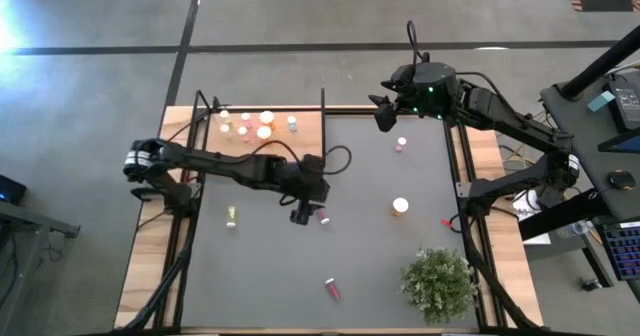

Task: Pick and place medicine bottles onto shelf by color
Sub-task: Put the top blue pill bottle on the shelf aligned with the other blue pill bottles

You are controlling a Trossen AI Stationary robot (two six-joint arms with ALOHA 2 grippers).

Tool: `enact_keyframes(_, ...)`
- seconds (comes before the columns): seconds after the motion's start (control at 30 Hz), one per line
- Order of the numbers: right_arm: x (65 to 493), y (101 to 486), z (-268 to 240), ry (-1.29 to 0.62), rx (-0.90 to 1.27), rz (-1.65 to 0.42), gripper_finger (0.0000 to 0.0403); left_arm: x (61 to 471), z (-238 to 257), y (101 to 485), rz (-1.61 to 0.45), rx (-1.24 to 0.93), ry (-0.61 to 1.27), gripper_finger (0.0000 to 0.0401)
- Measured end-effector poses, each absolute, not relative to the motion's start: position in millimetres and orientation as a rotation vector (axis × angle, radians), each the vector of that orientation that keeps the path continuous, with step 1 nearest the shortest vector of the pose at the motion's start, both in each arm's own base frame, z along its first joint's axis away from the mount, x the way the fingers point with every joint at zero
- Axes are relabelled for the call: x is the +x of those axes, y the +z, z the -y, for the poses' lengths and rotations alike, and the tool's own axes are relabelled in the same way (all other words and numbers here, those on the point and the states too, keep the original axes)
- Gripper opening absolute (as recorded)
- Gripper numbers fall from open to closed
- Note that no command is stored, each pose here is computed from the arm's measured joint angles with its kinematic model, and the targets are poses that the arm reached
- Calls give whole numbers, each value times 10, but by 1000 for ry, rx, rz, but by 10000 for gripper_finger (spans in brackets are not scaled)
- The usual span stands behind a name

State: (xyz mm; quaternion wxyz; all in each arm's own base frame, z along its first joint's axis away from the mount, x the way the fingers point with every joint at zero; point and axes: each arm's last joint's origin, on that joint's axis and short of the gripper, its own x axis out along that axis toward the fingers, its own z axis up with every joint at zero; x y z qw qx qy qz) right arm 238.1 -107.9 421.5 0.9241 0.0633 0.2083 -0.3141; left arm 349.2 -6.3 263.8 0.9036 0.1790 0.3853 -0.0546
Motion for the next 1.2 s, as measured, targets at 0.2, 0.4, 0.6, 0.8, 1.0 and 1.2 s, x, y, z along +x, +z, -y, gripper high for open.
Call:
enact_keyframes(0.2, 2381, 4216, 1079, -645, 130, -427, 233, 3568, 156, 2399, -838, 554, -320, 251)
enact_keyframes(0.4, 2381, 4216, 1079, -644, 130, -427, 233, 3666, 227, 2145, -858, 746, -468, 251)
enact_keyframes(0.6, 2381, 4216, 1079, -644, 130, -427, 233, 3758, 222, 1803, -939, 875, -544, 251)
enact_keyframes(0.8, 2382, 4215, 1079, -644, 130, -427, 233, 3828, 201, 1606, -1025, 925, -501, 251)
enact_keyframes(1.0, 2381, 4215, 1079, -645, 130, -427, 233, 3814, 132, 1589, -1051, 911, -481, 237)
enact_keyframes(1.2, 2381, 4215, 1078, -644, 130, -427, 233, 3798, 79, 1571, -1067, 888, -466, 204)
